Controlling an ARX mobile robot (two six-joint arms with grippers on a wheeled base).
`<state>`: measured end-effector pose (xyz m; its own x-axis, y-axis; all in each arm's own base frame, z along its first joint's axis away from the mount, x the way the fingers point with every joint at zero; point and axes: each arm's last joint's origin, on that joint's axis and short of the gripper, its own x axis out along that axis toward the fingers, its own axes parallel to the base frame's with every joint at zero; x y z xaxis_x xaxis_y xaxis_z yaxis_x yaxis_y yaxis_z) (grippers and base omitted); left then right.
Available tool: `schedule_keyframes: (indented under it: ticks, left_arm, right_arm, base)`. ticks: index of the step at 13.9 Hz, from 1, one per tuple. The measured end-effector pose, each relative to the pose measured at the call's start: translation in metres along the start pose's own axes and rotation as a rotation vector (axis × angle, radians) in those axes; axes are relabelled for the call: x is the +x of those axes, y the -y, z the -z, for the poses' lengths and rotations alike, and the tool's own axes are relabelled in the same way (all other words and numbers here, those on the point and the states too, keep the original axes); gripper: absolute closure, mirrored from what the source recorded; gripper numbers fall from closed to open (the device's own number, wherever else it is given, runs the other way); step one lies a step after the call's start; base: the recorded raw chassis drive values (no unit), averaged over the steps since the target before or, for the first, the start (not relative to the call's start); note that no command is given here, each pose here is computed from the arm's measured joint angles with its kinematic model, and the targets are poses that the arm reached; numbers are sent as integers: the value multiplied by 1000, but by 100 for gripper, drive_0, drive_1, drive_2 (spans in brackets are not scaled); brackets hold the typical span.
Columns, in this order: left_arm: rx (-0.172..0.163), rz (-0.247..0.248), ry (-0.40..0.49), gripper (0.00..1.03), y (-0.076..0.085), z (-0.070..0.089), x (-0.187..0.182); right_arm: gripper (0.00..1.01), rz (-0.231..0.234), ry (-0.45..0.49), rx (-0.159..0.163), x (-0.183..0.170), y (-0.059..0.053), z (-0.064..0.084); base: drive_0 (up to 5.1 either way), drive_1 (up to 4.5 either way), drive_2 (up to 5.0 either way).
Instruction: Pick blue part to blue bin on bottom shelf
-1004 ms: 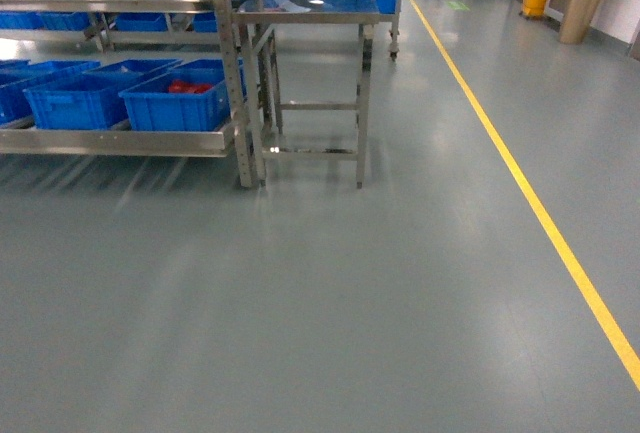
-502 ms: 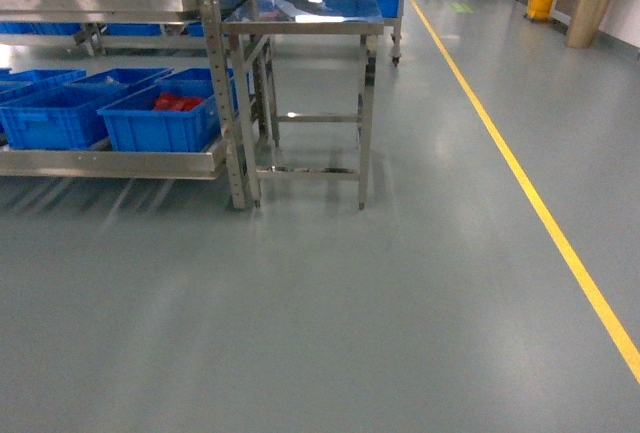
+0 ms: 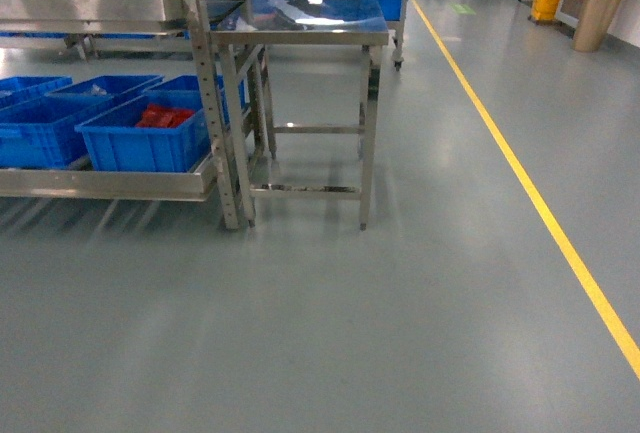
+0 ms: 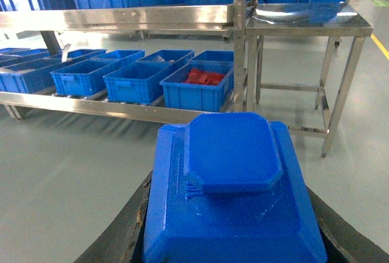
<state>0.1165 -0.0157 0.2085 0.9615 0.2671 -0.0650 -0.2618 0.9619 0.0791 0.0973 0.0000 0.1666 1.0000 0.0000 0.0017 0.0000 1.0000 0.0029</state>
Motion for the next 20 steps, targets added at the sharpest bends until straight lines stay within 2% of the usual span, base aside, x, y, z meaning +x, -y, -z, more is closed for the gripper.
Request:
schedule_keyframes:
  ticks: [20]
  left_arm:
    - [0, 0, 0, 59, 0, 0, 0]
  right_arm:
    - [3, 0, 1, 0, 0, 0, 0]
  base:
    - [-8, 426, -441]
